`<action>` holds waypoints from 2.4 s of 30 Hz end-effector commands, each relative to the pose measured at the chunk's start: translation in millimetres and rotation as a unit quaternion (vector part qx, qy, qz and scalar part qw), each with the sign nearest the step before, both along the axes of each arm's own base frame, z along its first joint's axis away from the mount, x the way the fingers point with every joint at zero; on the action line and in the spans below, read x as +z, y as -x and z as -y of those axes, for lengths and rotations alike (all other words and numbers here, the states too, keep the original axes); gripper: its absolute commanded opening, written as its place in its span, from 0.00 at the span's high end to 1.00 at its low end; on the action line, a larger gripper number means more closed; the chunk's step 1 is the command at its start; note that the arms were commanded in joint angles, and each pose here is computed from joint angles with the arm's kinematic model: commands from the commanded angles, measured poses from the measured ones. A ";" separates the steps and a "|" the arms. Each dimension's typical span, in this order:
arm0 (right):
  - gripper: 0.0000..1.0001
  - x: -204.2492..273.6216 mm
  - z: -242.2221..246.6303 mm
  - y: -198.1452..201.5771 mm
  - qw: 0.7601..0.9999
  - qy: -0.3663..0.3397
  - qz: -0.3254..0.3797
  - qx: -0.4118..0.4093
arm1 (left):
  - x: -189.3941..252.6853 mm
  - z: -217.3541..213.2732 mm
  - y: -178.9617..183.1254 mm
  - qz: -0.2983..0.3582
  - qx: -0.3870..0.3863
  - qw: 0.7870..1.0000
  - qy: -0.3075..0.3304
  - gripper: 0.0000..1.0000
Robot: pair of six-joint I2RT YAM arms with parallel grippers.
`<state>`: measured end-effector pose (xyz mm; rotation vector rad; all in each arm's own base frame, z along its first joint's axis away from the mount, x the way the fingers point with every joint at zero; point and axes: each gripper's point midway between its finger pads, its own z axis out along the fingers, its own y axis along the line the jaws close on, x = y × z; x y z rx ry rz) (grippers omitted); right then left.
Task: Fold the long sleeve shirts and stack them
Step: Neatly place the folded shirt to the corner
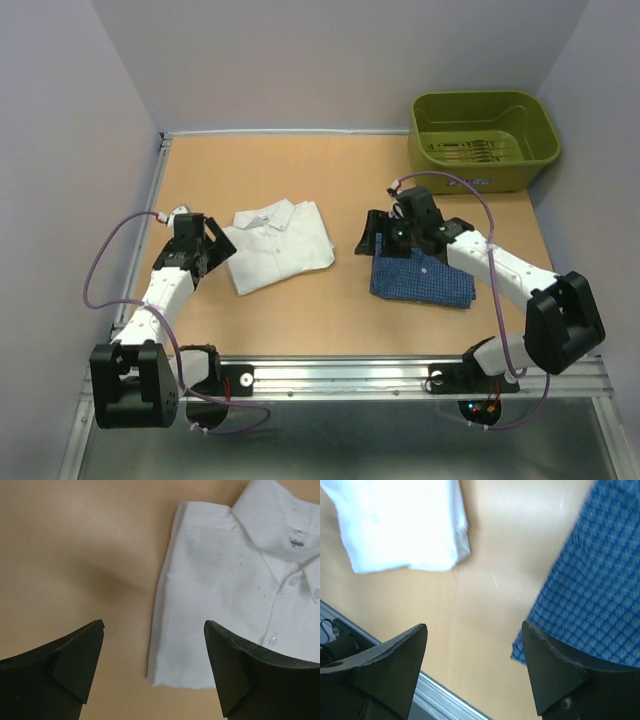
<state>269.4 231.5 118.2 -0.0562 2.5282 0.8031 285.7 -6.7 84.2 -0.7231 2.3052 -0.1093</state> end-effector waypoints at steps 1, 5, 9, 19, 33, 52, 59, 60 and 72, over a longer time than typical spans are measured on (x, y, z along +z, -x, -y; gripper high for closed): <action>0.19 23.3 -21.0 -35.8 0.998 -0.003 0.056 0.035 | -4.5 -6.7 4.0 0.005 0.022 0.999 0.033 0.07; 0.18 26.0 -34.1 -59.5 0.996 -0.002 0.075 0.047 | -18.8 -6.4 5.5 -0.021 0.028 0.998 0.049 0.07; 0.18 26.7 -45.8 -75.7 0.995 -0.010 0.088 0.056 | -37.7 7.2 8.1 -0.041 0.016 0.995 0.087 0.09; 0.19 4.8 -70.5 -105.9 0.994 -0.032 0.082 0.059 | -58.2 15.0 7.8 -0.070 0.010 0.992 0.108 0.23; 0.21 -59.0 -99.2 -124.6 0.998 -0.045 0.023 0.044 | -75.8 17.1 3.6 -0.107 0.000 0.989 0.102 0.66; 0.53 -138.1 -127.2 -98.1 0.995 -0.035 -0.061 0.066 | -81.6 20.0 5.2 -0.122 -0.012 0.988 0.099 0.82; 0.90 -129.4 -124.4 -99.0 0.996 -0.029 -0.039 0.077 | -72.8 19.7 2.5 -0.110 -0.023 0.990 0.090 1.00; 0.92 -124.6 -124.0 -99.6 0.996 -0.029 -0.033 0.079 | -68.9 20.5 -0.1 -0.105 -0.027 0.990 0.088 1.00; 0.99 -38.2 -106.2 -113.4 0.996 -0.023 0.078 0.048 | -0.6 80.5 -32.9 -0.015 -0.127 0.989 0.078 1.00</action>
